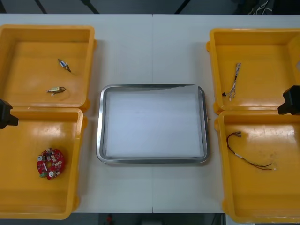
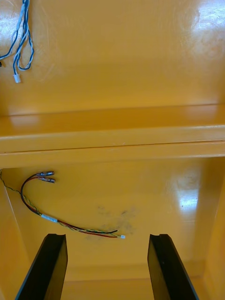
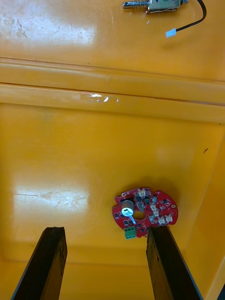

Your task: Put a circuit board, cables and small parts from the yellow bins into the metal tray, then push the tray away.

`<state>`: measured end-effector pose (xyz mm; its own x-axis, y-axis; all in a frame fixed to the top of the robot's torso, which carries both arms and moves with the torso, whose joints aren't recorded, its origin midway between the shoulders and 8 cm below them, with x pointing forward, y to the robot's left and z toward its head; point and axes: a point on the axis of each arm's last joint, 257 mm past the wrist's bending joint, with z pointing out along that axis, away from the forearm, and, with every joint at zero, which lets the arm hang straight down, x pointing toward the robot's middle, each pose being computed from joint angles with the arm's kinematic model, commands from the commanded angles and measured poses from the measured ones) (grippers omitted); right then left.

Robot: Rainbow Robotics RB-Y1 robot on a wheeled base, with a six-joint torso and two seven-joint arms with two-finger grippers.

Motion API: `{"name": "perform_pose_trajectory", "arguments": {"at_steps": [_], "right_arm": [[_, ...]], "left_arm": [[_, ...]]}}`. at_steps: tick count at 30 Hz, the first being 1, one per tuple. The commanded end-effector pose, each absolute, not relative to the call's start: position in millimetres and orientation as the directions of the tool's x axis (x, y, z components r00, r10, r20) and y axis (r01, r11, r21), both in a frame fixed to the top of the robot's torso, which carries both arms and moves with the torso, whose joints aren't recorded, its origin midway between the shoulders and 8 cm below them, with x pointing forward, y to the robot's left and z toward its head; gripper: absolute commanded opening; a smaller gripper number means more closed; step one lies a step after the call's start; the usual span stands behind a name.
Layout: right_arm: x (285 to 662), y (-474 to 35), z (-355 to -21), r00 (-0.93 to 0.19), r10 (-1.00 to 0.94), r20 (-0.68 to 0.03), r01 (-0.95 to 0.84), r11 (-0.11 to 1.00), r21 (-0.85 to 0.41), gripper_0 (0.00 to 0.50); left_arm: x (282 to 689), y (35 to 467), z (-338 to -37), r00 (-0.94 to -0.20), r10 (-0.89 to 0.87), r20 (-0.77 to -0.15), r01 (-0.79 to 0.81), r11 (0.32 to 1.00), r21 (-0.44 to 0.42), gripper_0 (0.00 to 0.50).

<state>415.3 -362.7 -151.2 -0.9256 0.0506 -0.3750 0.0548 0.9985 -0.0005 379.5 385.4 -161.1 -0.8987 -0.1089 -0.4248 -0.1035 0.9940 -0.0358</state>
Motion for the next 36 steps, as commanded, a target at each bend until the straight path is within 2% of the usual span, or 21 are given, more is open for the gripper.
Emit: {"name": "perform_pose_trajectory", "arguments": {"at_steps": [1,33,34,36], "right_arm": [[418.0,-361.4,-142.9,-0.913,0.022,-0.406,0.028,1.000,-0.008,0.500],[418.0,-361.4,-142.9,-0.913,0.022,-0.406,0.028,1.000,-0.008,0.500],[398.8,-364.6,-176.6,-0.946,0.035,-0.322,0.040,0.999,-0.009,0.500],[396.9,-369.2,-176.3,-0.948,0.036,-0.316,0.045,0.999,-0.023,0.500]], "left_arm": [[380.6,392.0,-150.0,-0.885,-0.139,-0.444,-0.143,0.989,-0.025,0.500],[380.6,392.0,-150.0,-0.885,-0.139,-0.444,-0.143,0.989,-0.025,0.500],[380.6,392.0,-150.0,-0.885,-0.139,-0.444,-0.143,0.989,-0.025,0.500],[380.6,392.0,-150.0,-0.885,-0.139,-0.444,-0.143,0.989,-0.025,0.500]]}}
